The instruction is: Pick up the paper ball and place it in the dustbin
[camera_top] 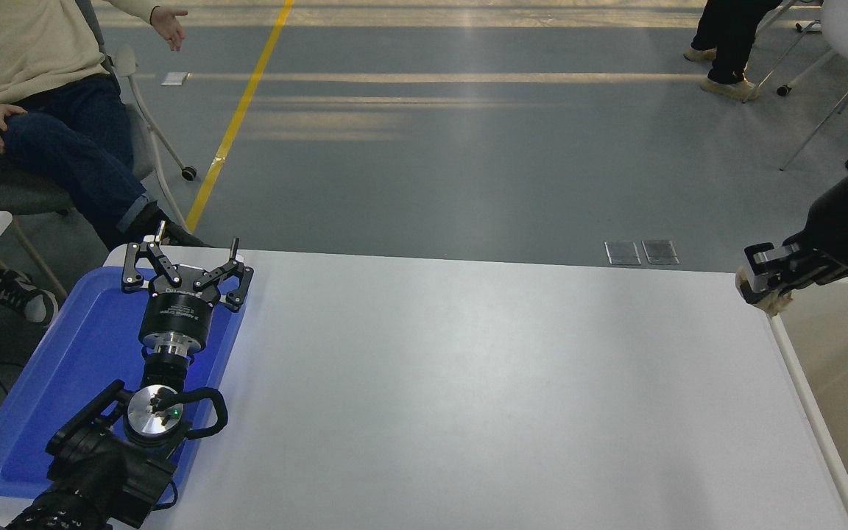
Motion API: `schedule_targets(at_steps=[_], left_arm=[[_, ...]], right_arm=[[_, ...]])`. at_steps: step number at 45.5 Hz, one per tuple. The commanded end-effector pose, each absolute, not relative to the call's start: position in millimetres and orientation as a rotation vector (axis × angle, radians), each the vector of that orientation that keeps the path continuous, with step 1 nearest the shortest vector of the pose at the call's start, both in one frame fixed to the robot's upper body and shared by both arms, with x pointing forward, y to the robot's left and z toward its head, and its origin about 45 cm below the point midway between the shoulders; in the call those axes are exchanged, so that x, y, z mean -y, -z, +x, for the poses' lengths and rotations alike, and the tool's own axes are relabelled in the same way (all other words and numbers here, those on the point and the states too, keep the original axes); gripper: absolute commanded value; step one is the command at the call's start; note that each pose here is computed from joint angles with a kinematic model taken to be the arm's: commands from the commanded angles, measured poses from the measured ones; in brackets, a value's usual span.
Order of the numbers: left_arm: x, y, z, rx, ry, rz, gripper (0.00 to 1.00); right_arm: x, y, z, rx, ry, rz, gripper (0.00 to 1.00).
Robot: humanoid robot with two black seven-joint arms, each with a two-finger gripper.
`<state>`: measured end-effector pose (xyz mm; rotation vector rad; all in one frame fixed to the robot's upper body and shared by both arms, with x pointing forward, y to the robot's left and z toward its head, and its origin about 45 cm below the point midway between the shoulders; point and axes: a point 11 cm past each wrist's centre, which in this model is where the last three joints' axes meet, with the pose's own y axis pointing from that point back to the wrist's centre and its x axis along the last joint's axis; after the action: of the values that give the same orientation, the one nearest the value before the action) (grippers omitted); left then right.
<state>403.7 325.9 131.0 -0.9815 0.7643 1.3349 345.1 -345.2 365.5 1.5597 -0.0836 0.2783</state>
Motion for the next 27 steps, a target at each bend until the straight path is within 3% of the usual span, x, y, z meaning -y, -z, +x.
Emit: schedule_targets(at_steps=[1, 27], left_arm=[[-325.5, -131.0, 403.7, -0.765, -1.333, -0.982, 1.0], [-326.3, -131.1, 403.7, -0.764, -1.336, -0.981, 1.0]], right_arm=[[342.8, -367.3, 343.9, 0.075, -0.272, 1.568, 0.0], [370.7, -357.3, 336.9, 0.125, -0.223, 1.581, 0.0]])
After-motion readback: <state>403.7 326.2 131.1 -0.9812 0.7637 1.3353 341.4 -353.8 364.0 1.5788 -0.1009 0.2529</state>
